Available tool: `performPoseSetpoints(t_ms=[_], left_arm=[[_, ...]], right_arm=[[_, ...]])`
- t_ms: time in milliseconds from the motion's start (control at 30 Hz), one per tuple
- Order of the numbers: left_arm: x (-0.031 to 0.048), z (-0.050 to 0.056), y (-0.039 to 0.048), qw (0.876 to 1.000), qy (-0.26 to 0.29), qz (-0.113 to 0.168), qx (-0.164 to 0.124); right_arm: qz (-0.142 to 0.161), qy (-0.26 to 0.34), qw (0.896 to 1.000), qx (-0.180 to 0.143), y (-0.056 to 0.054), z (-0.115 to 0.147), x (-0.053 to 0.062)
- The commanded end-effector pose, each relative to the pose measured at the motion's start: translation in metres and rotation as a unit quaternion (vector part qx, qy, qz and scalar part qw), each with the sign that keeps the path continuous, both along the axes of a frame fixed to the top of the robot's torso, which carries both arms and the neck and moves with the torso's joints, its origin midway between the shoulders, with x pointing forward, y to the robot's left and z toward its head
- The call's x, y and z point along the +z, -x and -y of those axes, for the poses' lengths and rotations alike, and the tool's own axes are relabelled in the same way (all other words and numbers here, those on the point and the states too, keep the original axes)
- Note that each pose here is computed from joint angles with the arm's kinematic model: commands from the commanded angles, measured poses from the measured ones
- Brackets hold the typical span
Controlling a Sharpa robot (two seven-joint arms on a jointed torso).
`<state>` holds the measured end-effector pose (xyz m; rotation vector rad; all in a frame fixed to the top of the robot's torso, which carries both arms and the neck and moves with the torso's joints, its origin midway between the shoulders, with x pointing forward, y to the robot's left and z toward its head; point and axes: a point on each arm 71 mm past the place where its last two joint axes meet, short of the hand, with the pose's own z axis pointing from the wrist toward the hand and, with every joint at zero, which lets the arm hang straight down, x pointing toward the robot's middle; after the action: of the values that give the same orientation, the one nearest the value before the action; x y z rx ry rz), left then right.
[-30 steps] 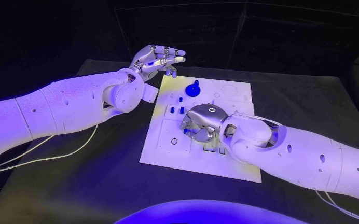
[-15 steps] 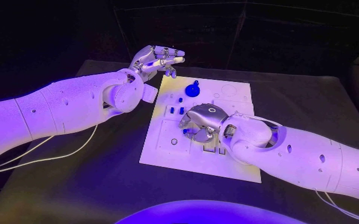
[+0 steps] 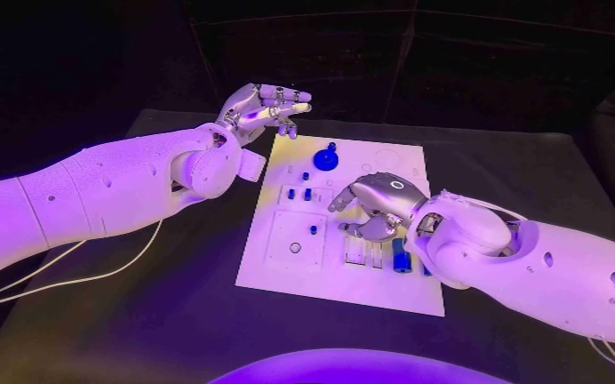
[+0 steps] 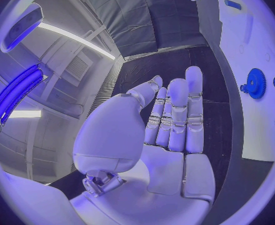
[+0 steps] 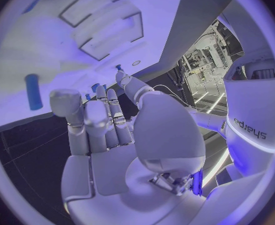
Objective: Assemble the parts on the task board
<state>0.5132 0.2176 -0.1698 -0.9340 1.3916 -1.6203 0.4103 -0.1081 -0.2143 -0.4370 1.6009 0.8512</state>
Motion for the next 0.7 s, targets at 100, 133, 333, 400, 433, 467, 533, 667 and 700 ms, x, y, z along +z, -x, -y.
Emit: performPoseSetpoints(t_ms=[100, 133, 333, 400, 433, 467, 533, 667, 700], left_arm=[[0.0013, 0.000, 0.0001, 1.000, 0.005, 0.001, -0.008], [0.0013, 0.000, 0.0001, 1.000, 0.005, 0.001, -0.008], [0.0012, 0.001, 0.0002, 1.000, 0.006, 0.000, -0.010], [0.0013, 0.001, 0.0004, 1.000, 0.006, 0.000, -0.010], [0.0013, 0.001, 0.0003, 1.000, 0.006, 0.001, -0.010], [0.0013, 0.001, 0.0003, 1.000, 0.006, 0.001, -0.010], [0.0012, 0.001, 0.0002, 1.000, 0.006, 0.000, -0.010], [0.0012, 0.001, 0.0002, 1.000, 0.006, 0.000, -0.010], [0.0012, 0.001, 0.0002, 1.000, 0.006, 0.000, -0.010]], right_arm=[[-0.010, -0.003, 0.999, -0.045, -0.013, 0.026, 0.018], [-0.010, 0.002, 0.999, -0.052, -0.015, 0.030, 0.020], [-0.018, 0.037, 0.995, -0.088, -0.030, 0.058, 0.023], [-0.020, 0.046, 0.995, -0.091, -0.033, 0.061, 0.022], [-0.021, 0.050, 0.994, -0.092, -0.033, 0.062, 0.022], [-0.023, 0.053, 0.994, -0.091, -0.034, 0.063, 0.021], [-0.026, 0.060, 0.994, -0.090, -0.034, 0.063, 0.021], [-0.033, 0.071, 0.993, -0.085, -0.034, 0.061, 0.019], [-0.035, 0.073, 0.993, -0.084, -0.035, 0.061, 0.018]])
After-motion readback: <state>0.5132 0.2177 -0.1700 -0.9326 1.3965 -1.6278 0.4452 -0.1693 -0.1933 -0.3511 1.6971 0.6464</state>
